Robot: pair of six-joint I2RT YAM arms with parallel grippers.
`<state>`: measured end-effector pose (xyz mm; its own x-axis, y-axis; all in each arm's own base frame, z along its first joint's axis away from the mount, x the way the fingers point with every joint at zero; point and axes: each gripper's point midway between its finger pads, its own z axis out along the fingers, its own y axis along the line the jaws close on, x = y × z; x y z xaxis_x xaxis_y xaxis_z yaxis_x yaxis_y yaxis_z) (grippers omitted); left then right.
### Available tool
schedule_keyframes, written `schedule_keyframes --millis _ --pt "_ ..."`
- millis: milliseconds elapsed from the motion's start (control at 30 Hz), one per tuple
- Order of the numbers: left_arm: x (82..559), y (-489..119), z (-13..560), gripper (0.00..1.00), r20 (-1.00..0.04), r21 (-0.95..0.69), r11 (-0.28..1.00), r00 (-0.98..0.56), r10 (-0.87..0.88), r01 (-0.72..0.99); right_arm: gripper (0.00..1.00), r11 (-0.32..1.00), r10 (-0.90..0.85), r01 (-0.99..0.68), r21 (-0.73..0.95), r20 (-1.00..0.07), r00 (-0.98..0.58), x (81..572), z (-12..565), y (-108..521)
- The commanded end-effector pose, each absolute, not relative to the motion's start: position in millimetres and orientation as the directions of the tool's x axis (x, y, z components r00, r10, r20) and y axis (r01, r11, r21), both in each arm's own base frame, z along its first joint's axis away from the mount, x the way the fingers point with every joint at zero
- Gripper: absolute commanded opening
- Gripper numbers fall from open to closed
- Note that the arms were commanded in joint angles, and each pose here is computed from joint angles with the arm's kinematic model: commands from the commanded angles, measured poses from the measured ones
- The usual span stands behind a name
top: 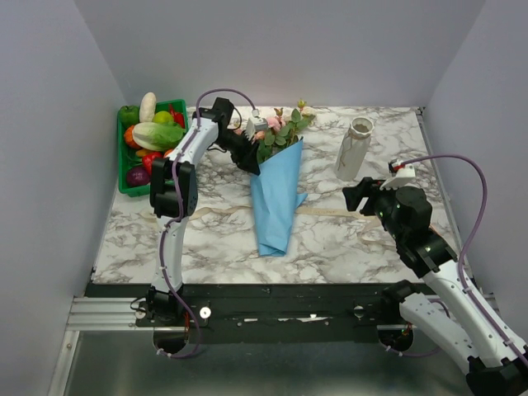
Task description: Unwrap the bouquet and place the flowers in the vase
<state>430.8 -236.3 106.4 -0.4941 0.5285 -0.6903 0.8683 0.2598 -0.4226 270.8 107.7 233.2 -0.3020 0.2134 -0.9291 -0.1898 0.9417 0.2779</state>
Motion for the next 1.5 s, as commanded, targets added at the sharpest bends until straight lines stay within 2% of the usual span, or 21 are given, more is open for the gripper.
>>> schedule_keyframes --millis 0,133,233,333,400,467,767,867,933,1033,1133,1200,1233,1267,1300,1333,1367,1467 --pt "419.7 -247.1 120.9 0.59 -0.712 -0.458 0.202 -0.494 0.499 0.866 0.76 0.934 0.206 -0.228 0.275 -0.936 -0.285 270.9 239.4 113.0" --pt "414.7 -252.7 134.1 0.57 -0.728 -0.466 0.174 -0.487 0.482 0.868 0.73 0.93 0.215 -0.229 0.286 -0.932 -0.29 270.0 236.6 113.9" --pt "411.4 -254.6 137.3 0.49 -0.728 -0.459 0.165 -0.476 0.494 0.873 0.73 0.93 0.219 -0.229 0.288 -0.933 -0.285 268.7 237.4 113.1" --pt "409.6 -256.9 138.2 0.35 -0.725 -0.457 0.158 -0.469 0.504 0.876 0.72 0.933 0.218 -0.222 0.284 -0.935 -0.28 268.3 236.5 111.0" --pt "406.3 -257.7 136.4 0.16 -0.711 -0.472 0.158 -0.481 0.513 0.867 0.72 0.935 0.22 -0.215 0.283 -0.936 -0.274 267.9 237.1 109.1" --pt "406.5 -258.4 135.7 0.06 -0.7 -0.481 0.169 -0.493 0.518 0.86 0.72 0.936 0.22 -0.213 0.281 -0.937 -0.27 268.1 237.8 108.5" --pt "408.5 -259.8 180.7 0.06 -0.719 -0.431 0.2 -0.469 0.513 0.88 0.72 0.928 0.24 -0.221 0.299 -0.936 -0.259 265.9 240.3 109.6" --pt "402.1 -259.6 195.8 0.06 -0.712 -0.377 0.234 -0.442 0.546 0.896 0.72 0.924 0.243 -0.232 0.302 -0.937 -0.253 264.3 240.9 110.7" --pt "406.0 -256.0 193.4 0.06 -0.671 -0.336 0.325 -0.467 0.576 0.884 0.72 0.923 0.244 -0.238 0.304 -0.937 -0.25 263.6 241.4 111.3" --pt "400.0 -261.8 206.1 0.06 -0.67 -0.286 0.353 -0.45 0.59 0.891 0.72 0.921 0.245 -0.24 0.306 -0.936 -0.252 262.9 239.7 111.6" --pt "397.7 -270.3 219.8 0.13 -0.676 -0.238 0.382 -0.434 0.595 0.893 0.72 0.919 0.247 -0.243 0.309 -0.935 -0.255 262.6 237.5 112.5" --pt "394.2 -275.7 226.3 0.25 -0.679 -0.253 0.391 -0.45 0.58 0.885 0.72 0.919 0.249 -0.242 0.311 -0.935 -0.254 262.2 236.9 112.1" --pt "393.7 -276.8 229.5 0.36 -0.683 -0.258 0.392 -0.453 0.573 0.883 0.72 0.919 0.25 -0.243 0.311 -0.935 -0.253 261.9 237.3 112.2" --pt "393.8 -277.6 232.7 0.64 -0.689 -0.259 0.397 -0.457 0.563 0.88 0.72 0.919 0.25 -0.243 0.311 -0.935 -0.253 261.7 236.9 112.2" --pt "393.9 -276.8 233.1 0.76 -0.691 -0.256 0.397 -0.454 0.562 0.881 0.72 0.919 0.249 -0.243 0.311 -0.935 -0.254 261.5 235.9 112.1" --pt "392.0 -274.3 224.3 0.83 -0.676 -0.271 0.402 -0.47 0.568 0.875 0.72 0.919 0.25 -0.242 0.311 -0.935 -0.252 261.2 235.9 111.6" --pt "392.0 -273.3 224.0 0.97 -0.683 -0.265 0.396 -0.461 0.566 0.879 0.73 0.919 0.25 -0.241 0.311 -0.935 -0.251 261.1 236.3 111.3" --pt "393.8 -258.9 200.8 0.99 -0.662 -0.286 0.394 -0.478 0.577 0.873 0.75 0.92 0.248 -0.241 0.31 -0.934 -0.256 260.9 234.8 111.5"
